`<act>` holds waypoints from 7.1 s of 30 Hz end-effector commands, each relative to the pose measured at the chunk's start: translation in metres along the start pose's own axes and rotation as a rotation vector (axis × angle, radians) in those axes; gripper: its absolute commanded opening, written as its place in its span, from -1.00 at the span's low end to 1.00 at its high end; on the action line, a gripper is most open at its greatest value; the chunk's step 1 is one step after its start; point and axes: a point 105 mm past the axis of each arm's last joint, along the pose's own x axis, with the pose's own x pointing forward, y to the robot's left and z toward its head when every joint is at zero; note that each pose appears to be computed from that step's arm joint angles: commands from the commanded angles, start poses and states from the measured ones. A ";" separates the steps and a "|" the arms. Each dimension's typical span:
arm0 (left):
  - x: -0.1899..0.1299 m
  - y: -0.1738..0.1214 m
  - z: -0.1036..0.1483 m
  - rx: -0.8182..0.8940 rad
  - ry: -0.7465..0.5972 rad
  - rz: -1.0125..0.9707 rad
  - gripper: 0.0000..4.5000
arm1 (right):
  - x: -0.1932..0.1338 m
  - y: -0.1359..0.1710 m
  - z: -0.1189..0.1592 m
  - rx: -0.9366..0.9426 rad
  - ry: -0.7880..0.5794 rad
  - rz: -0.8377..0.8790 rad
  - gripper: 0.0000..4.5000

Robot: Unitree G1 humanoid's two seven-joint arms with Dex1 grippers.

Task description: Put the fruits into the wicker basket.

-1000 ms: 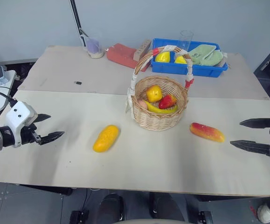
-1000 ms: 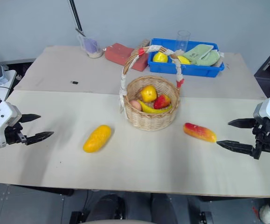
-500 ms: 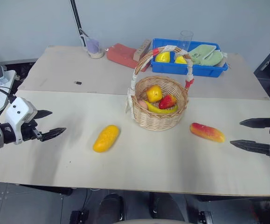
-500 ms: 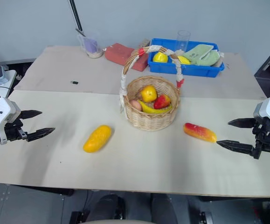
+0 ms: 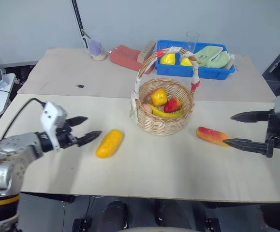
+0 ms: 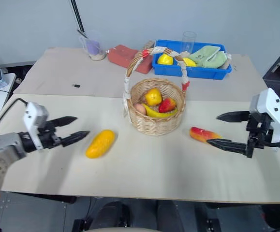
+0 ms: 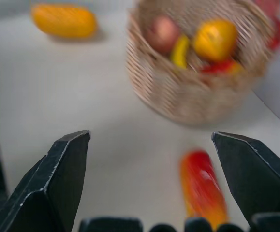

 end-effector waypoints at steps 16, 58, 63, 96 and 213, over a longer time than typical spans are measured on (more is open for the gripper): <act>0.035 -0.021 -0.041 -0.026 0.189 0.171 1.00 | 0.049 0.043 0.048 -0.175 -0.108 0.316 0.98; 0.163 -0.077 0.107 0.519 -0.315 -0.262 0.95 | -0.007 0.013 0.053 -0.124 -0.114 -0.145 1.00; 0.151 -0.082 0.107 0.517 -0.329 -0.324 0.95 | -0.009 0.000 0.032 -0.102 -0.048 -0.195 1.00; 0.051 -0.090 0.083 0.602 -0.198 -0.715 1.00 | 0.042 -0.083 -0.125 -0.004 0.441 -0.102 0.04; 0.018 -0.004 0.069 0.429 -0.113 -0.164 1.00 | -0.020 -0.114 -0.038 0.160 -0.105 -0.769 0.99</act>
